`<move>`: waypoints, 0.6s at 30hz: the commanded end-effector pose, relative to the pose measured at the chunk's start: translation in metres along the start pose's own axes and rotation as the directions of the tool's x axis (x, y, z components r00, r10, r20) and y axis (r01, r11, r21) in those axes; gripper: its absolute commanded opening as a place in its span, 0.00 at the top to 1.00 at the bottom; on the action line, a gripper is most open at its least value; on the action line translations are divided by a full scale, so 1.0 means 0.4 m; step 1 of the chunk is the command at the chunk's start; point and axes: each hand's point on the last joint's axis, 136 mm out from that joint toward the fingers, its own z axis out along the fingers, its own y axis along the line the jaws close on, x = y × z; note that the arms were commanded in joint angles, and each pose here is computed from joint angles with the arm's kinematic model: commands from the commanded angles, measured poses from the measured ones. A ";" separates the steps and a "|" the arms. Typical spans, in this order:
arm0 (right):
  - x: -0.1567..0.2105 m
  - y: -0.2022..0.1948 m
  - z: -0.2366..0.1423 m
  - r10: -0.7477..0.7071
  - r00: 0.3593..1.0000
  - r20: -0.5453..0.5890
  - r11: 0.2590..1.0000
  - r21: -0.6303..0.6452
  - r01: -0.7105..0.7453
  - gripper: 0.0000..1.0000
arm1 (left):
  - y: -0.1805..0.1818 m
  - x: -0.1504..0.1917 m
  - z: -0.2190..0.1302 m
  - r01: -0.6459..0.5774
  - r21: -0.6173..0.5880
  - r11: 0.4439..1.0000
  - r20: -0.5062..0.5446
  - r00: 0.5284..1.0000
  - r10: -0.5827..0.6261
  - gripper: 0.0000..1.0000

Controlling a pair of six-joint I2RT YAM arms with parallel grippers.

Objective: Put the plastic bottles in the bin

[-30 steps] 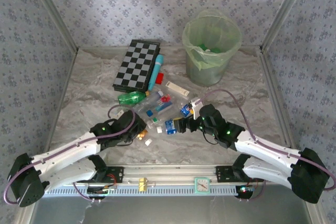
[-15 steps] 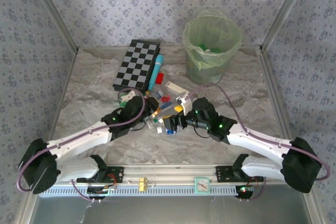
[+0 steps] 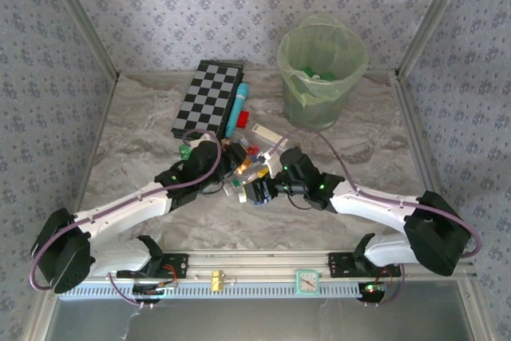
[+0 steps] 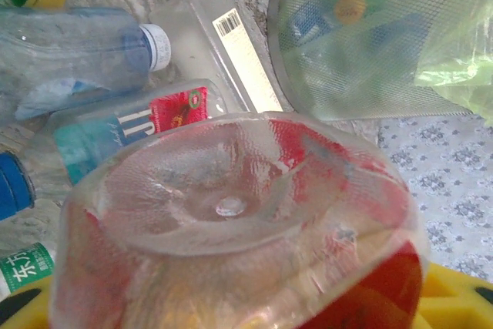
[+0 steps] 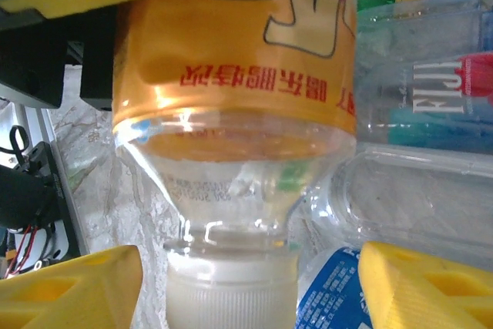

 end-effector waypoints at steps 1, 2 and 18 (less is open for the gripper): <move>-0.054 0.024 0.001 -0.038 0.999 0.037 0.999 -0.027 0.039 0.30 | -0.040 -0.001 -0.017 0.006 0.071 0.997 -0.017 1.000 -0.005 0.51; -0.056 0.021 0.002 -0.040 0.999 0.035 0.999 -0.023 0.041 0.32 | -0.038 0.002 -0.017 0.007 0.071 0.997 -0.024 1.000 -0.006 0.51; -0.062 0.017 -0.001 -0.039 0.999 0.023 0.999 -0.016 0.039 0.61 | -0.028 -0.035 -0.033 0.010 0.061 0.998 0.001 1.000 -0.010 0.00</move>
